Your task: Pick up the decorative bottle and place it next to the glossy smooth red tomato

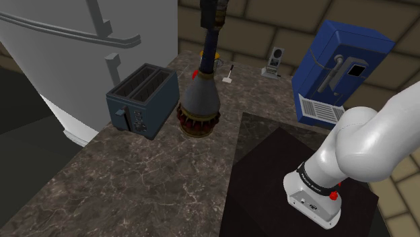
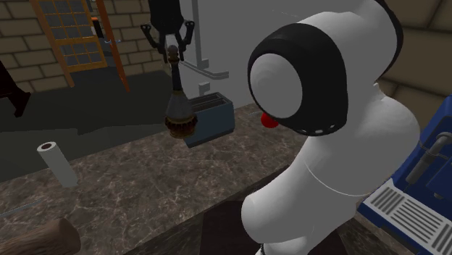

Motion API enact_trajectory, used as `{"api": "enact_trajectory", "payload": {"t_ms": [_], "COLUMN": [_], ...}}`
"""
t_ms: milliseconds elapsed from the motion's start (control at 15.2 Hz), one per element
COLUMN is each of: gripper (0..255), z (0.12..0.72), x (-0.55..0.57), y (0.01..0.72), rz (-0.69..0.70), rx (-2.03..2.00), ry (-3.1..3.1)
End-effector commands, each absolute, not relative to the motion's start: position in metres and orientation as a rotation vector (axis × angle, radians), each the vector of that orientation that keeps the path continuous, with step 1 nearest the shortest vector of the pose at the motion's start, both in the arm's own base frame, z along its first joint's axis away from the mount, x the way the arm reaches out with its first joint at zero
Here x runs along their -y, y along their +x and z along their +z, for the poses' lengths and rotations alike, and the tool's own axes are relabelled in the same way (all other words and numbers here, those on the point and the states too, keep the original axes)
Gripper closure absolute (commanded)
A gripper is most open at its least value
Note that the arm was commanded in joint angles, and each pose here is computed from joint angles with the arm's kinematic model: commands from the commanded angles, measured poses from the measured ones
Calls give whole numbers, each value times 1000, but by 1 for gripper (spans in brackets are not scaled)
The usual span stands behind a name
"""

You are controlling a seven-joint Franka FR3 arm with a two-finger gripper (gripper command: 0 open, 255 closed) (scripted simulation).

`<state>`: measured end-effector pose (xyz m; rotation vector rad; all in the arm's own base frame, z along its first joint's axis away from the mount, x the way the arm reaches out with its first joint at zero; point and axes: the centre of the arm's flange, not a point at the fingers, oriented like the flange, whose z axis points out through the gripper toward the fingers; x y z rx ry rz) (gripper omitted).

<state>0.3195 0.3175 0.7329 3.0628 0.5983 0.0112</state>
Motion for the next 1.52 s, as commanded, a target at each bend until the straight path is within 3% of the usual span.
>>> {"api": "enact_trajectory", "payload": {"t_ms": [0,924,1452], "gripper": [255,255,255], "z": [744,818,788], "x": [-317,-317,-247], "y": [318,318,371], "rz": [12,12,12], "rx": [-598,-598,-598], "ry": [3063,3063,3063]}}
